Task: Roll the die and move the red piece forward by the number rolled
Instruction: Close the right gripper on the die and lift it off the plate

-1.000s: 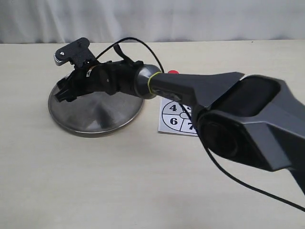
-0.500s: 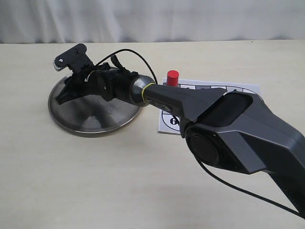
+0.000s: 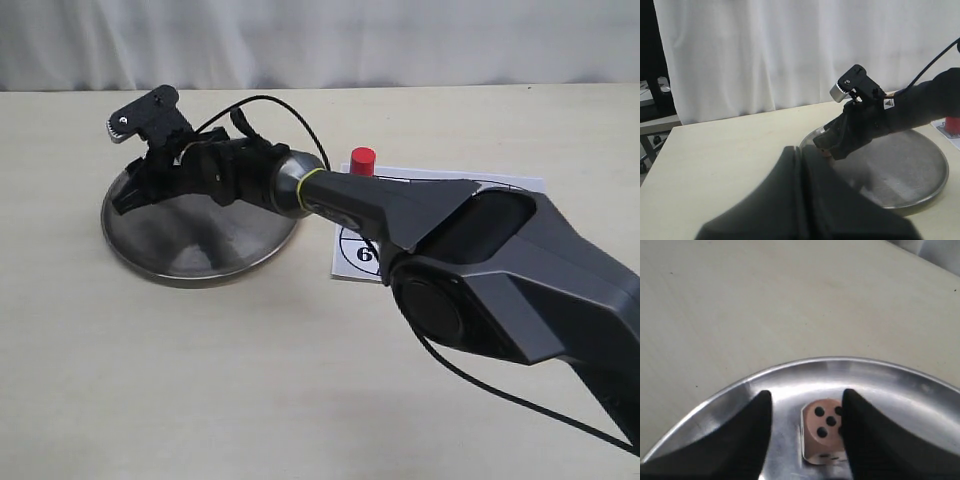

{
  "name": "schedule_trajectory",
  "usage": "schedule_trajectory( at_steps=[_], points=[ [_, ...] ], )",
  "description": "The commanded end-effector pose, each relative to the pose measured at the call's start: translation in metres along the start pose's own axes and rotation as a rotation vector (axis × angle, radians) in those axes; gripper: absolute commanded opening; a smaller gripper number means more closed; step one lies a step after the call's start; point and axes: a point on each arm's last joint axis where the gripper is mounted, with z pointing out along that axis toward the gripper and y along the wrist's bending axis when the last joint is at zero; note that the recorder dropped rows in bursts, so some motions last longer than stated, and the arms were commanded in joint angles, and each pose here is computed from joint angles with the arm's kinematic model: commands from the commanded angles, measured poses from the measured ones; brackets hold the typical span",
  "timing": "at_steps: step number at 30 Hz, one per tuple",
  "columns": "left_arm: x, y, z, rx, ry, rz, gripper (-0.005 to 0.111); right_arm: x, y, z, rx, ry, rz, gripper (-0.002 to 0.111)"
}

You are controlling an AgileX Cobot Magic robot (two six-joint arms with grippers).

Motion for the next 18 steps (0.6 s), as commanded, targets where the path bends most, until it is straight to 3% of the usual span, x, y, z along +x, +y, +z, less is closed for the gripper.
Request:
schedule_trajectory(
  at_steps=[1,3,10,11,16,18],
  points=[
    [0.0,0.0,0.0,0.003,-0.008,-0.001,0.0,-0.012,0.0,-0.007,-0.003,-0.012,0.018,0.067],
    [0.0,0.0,0.0,0.003,-0.008,-0.001,0.0,-0.006,-0.001,-0.004,-0.002,-0.002,0.02,0.071],
    [0.0,0.0,0.0,0.003,-0.008,-0.001,0.0,0.02,-0.002,0.012,0.014,0.004,0.016,0.066],
    [0.0,0.0,0.0,0.003,-0.008,-0.001,0.0,0.021,-0.002,0.012,0.013,0.006,0.016,0.062],
    [0.0,0.0,0.0,0.003,-0.008,-0.001,0.0,0.003,0.0,-0.001,-0.015,0.046,0.014,0.01],
    [0.0,0.0,0.0,0.003,-0.008,-0.001,0.0,-0.026,-0.001,-0.026,-0.05,0.105,0.002,0.004]
  ],
)
